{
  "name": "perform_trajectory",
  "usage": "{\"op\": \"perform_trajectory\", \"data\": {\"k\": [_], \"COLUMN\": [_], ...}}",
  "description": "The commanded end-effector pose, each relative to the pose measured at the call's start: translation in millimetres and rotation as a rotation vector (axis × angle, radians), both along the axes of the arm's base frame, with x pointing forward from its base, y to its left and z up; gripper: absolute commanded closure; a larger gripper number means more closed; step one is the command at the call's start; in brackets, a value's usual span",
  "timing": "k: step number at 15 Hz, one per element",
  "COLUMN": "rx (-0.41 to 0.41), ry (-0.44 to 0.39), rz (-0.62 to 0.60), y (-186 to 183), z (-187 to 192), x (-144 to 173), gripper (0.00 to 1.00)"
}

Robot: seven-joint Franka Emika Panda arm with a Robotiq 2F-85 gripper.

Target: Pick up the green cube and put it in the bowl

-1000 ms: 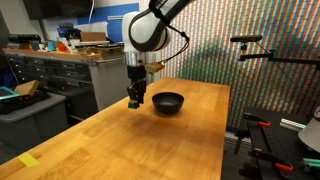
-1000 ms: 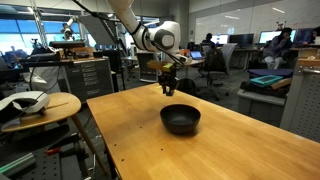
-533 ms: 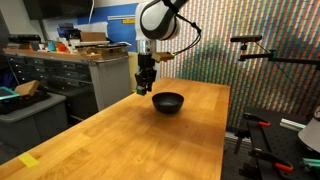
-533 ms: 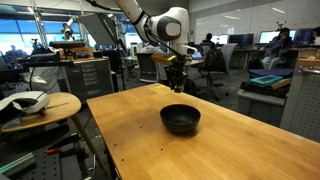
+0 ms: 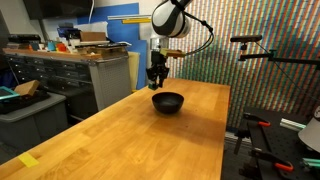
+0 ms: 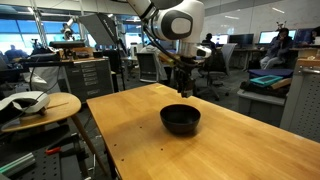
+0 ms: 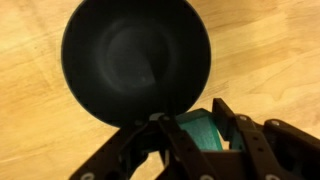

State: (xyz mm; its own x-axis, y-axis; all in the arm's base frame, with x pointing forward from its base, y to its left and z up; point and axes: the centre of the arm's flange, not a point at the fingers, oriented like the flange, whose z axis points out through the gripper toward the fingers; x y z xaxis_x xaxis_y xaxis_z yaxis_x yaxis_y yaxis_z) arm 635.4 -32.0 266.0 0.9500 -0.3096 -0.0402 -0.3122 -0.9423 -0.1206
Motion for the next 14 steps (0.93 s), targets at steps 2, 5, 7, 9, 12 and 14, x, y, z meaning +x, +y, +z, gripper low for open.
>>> {"op": "perform_trajectory", "data": {"k": [2, 5, 7, 9, 12, 14], "rx": [0.065, 0.083, 0.086, 0.09, 0.102, 0.104], "ry": [0.027, 0.053, 0.076, 0.097, 0.139, 0.171], "rz": [-0.156, -0.232, -0.269, -0.29, -0.315, -0.329], "y": [-30, -44, -51, -54, -58, -59], "z": [0, -9, -19, -29, -47, -58], "x": [-10, -9, -8, -6, -2, 0], "gripper": [0.82, 0.82, 0.82, 0.82, 0.82, 0.82]}}
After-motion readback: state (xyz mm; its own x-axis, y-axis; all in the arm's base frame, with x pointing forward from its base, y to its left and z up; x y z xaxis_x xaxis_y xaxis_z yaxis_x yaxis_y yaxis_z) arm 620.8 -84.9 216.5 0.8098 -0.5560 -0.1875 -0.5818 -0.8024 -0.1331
